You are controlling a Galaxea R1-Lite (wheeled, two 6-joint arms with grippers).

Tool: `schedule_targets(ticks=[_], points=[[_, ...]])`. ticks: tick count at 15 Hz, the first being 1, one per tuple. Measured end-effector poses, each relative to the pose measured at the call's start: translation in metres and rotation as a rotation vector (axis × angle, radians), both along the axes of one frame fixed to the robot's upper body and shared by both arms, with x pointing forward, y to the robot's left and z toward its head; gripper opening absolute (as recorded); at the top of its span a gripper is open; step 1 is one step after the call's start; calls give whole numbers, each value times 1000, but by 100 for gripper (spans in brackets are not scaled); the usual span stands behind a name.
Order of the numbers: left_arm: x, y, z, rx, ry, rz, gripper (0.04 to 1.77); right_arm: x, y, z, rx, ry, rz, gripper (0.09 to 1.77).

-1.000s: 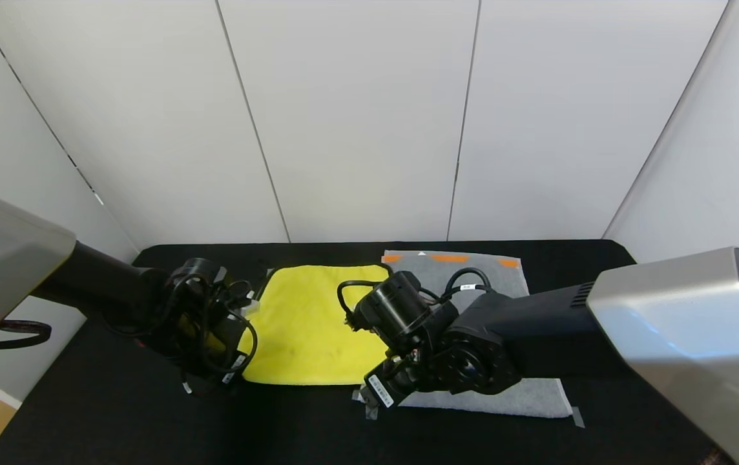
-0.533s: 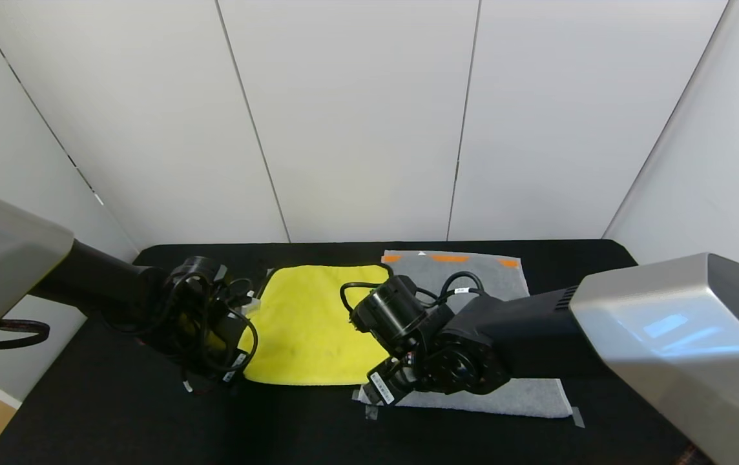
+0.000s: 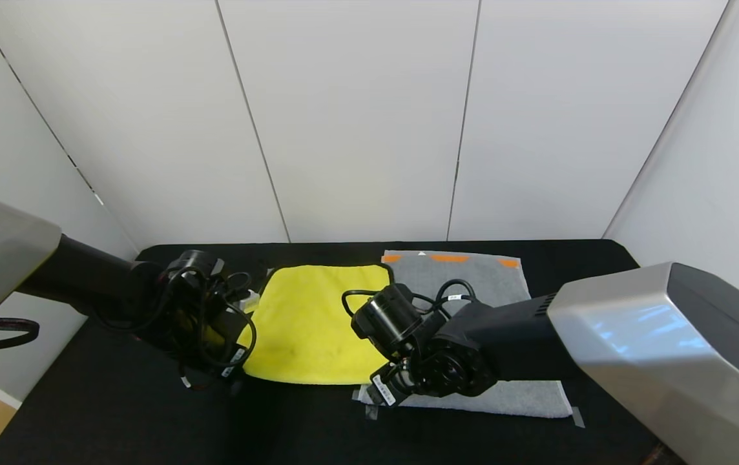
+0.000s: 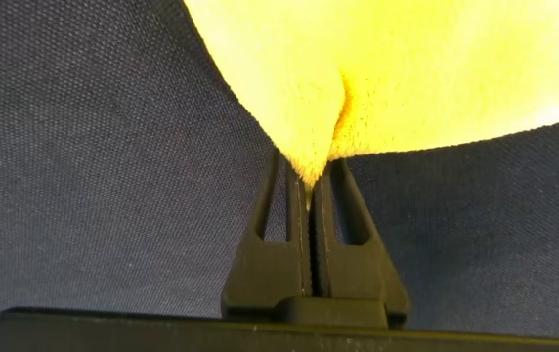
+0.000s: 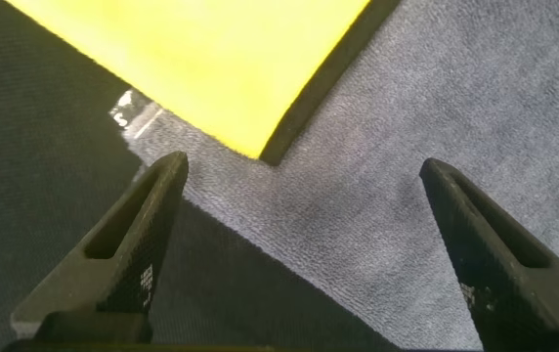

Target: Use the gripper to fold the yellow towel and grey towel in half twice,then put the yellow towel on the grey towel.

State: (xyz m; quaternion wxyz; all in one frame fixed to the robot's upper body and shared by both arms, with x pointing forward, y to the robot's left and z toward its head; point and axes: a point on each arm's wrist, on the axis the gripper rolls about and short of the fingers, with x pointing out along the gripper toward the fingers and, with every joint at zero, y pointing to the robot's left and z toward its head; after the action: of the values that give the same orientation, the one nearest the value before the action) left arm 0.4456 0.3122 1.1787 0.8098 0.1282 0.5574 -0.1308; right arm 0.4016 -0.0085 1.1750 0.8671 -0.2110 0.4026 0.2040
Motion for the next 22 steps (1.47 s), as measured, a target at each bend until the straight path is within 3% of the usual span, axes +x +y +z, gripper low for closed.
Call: schedule_targets(ticks=[22], points=[[3, 4, 19, -6, -57, 15, 12, 14, 20, -15, 48, -19, -24, 171]])
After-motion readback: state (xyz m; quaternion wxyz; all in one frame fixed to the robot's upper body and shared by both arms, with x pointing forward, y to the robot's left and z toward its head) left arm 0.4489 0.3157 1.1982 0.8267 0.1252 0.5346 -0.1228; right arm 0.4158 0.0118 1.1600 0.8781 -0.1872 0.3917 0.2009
